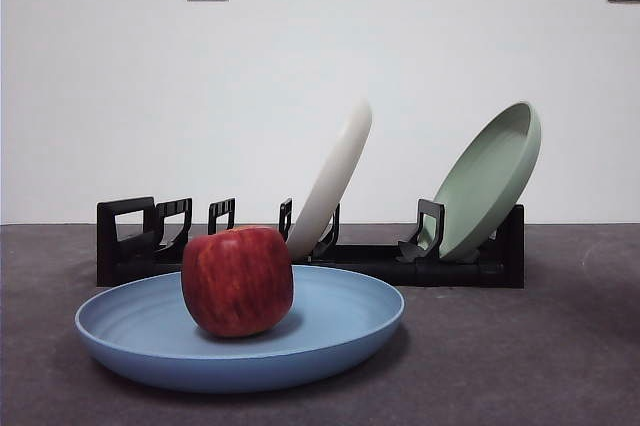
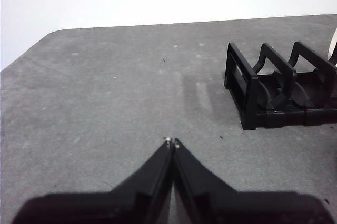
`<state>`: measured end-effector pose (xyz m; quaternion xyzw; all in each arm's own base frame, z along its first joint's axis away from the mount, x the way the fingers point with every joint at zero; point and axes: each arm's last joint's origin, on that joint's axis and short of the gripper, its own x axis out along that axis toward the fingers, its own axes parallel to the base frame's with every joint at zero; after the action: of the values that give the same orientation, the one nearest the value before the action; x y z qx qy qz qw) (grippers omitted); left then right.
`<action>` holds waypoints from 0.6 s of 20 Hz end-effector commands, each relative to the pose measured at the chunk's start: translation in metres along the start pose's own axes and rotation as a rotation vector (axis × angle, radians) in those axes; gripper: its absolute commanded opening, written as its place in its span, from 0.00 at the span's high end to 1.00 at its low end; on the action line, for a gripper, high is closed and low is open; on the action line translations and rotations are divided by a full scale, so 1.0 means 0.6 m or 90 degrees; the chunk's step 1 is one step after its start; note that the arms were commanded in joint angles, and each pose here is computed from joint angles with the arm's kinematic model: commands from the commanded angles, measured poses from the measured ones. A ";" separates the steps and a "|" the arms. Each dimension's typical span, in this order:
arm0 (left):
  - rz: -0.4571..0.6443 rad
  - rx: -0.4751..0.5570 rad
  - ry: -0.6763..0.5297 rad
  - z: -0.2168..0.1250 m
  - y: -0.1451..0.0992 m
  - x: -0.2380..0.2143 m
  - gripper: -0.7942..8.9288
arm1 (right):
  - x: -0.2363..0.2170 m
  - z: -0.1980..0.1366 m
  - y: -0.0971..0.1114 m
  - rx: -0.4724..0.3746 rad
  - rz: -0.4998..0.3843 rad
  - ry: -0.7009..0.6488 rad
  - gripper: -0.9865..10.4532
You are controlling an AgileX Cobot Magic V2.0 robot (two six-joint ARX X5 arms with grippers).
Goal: Take the blue plate from the plate rack,put the plate on the table,take the apple from the table,put the apple in the plate
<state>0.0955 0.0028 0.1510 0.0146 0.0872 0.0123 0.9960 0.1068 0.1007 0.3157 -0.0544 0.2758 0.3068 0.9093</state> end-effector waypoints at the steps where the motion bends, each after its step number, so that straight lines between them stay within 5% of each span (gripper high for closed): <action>1: 0.000 -0.013 0.010 -0.008 0.000 0.002 0.92 | 0.002 -0.002 0.000 0.006 -0.002 0.001 0.91; 12: 0.002 -0.019 0.005 -0.007 0.000 0.002 0.92 | 0.002 -0.002 0.000 0.006 -0.002 0.001 0.91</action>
<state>0.0955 0.0028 0.1510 0.0055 0.0869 0.0131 0.9961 0.1068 0.1007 0.3157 -0.0544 0.2758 0.3068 0.9093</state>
